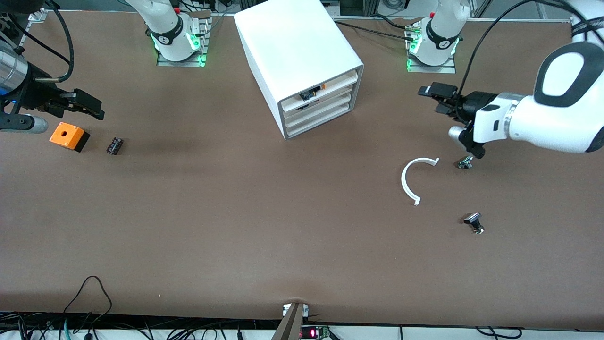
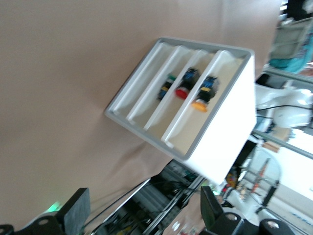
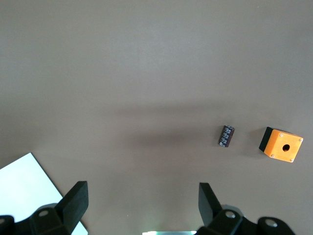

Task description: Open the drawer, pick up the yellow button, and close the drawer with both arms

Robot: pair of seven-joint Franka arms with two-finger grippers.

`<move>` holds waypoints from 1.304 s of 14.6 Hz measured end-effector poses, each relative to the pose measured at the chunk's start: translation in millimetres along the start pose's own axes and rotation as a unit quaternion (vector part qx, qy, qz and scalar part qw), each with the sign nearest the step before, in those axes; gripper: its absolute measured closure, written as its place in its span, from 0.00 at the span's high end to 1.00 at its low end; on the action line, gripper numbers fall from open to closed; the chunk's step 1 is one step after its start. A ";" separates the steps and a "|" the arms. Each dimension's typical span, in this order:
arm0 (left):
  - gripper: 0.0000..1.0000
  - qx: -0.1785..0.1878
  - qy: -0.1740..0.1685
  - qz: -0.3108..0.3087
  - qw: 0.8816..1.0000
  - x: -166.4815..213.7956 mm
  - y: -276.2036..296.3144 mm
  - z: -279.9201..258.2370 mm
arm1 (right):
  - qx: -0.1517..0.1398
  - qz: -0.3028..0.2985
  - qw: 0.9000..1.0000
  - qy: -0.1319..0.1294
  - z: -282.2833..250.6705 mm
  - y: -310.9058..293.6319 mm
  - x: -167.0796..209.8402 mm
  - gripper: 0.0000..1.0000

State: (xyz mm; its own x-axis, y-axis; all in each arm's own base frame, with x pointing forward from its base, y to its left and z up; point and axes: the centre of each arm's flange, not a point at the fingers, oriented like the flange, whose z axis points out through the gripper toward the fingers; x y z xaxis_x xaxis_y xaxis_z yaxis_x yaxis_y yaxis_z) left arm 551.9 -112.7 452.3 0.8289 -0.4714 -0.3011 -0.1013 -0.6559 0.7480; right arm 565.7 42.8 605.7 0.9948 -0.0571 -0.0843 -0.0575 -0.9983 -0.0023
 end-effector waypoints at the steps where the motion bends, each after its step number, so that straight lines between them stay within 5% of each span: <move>1: 1.00 -0.024 0.004 0.012 1.000 5.4 -9.4 13.3 | 0.000 0.000 1.000 0.000 0.3 0.0 0.2 1.00; 7: 0.99 -0.140 0.014 0.057 0.988 25.6 -29.4 117.2 | 0.000 0.000 1.000 -0.001 0.6 -0.2 0.3 1.00; 13: 0.96 -0.193 0.052 0.110 0.974 26.7 -37.5 195.4 | 0.000 0.000 1.000 -0.001 0.6 -0.2 0.3 1.00; 19: 0.73 -0.208 0.040 0.144 0.967 14.3 -41.8 255.2 | 0.000 0.000 1.000 -0.001 0.7 -0.2 0.2 1.00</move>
State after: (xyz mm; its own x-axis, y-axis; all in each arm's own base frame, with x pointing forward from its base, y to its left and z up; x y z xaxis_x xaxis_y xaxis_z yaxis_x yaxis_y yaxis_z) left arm 427.6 -242.5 265.8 0.8403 -0.5420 -0.0107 -0.1185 -0.2029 0.9720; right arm 565.9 42.9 605.1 0.9947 -0.0567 -0.0862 -0.0572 -0.9984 -0.0023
